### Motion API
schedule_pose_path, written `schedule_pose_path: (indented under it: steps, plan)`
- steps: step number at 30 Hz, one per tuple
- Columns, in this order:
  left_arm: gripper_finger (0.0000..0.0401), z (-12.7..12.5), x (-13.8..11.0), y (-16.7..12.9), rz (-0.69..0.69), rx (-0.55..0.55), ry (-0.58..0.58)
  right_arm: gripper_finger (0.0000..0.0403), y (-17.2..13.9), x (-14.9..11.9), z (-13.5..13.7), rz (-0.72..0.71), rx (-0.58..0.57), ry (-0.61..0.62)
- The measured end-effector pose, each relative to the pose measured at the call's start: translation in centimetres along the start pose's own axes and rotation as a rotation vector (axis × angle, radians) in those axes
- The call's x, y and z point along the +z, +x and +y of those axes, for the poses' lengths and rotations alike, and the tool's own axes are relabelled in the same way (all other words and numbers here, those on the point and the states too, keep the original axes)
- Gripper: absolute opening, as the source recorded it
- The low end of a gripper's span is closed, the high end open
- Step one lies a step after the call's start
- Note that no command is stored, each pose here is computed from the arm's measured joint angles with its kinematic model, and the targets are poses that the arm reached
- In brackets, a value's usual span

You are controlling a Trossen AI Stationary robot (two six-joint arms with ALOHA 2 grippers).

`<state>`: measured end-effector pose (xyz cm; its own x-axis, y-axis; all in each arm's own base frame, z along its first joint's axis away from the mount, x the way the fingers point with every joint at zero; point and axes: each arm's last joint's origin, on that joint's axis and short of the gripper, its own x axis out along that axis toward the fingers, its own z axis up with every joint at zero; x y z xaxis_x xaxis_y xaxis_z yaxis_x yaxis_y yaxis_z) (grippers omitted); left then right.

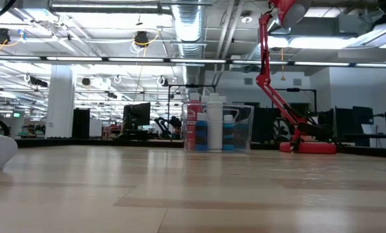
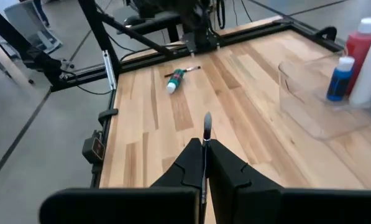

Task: Pick & Place Paint Supplies
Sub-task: Put the silver paintbrush into the purple cup

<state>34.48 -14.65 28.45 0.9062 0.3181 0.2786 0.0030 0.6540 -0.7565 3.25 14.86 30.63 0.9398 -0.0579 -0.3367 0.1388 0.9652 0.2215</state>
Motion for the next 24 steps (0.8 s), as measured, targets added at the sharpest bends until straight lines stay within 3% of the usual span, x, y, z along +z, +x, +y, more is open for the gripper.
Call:
schedule_pose_path:
  steps: [9, 24]
  plan:
    - [0.0269, -0.6, 0.0, -0.2, 0.001, -0.015, -0.036, 0.0000, 1.1, -3.4, -1.7, 0.081, -0.086, -0.006]
    - [0.0269, -1.3, -0.5, -1.0, 0.023, -0.031, -0.053, 0.0011, 1.6, -5.1, -2.9, 0.194, -0.182, -0.046]
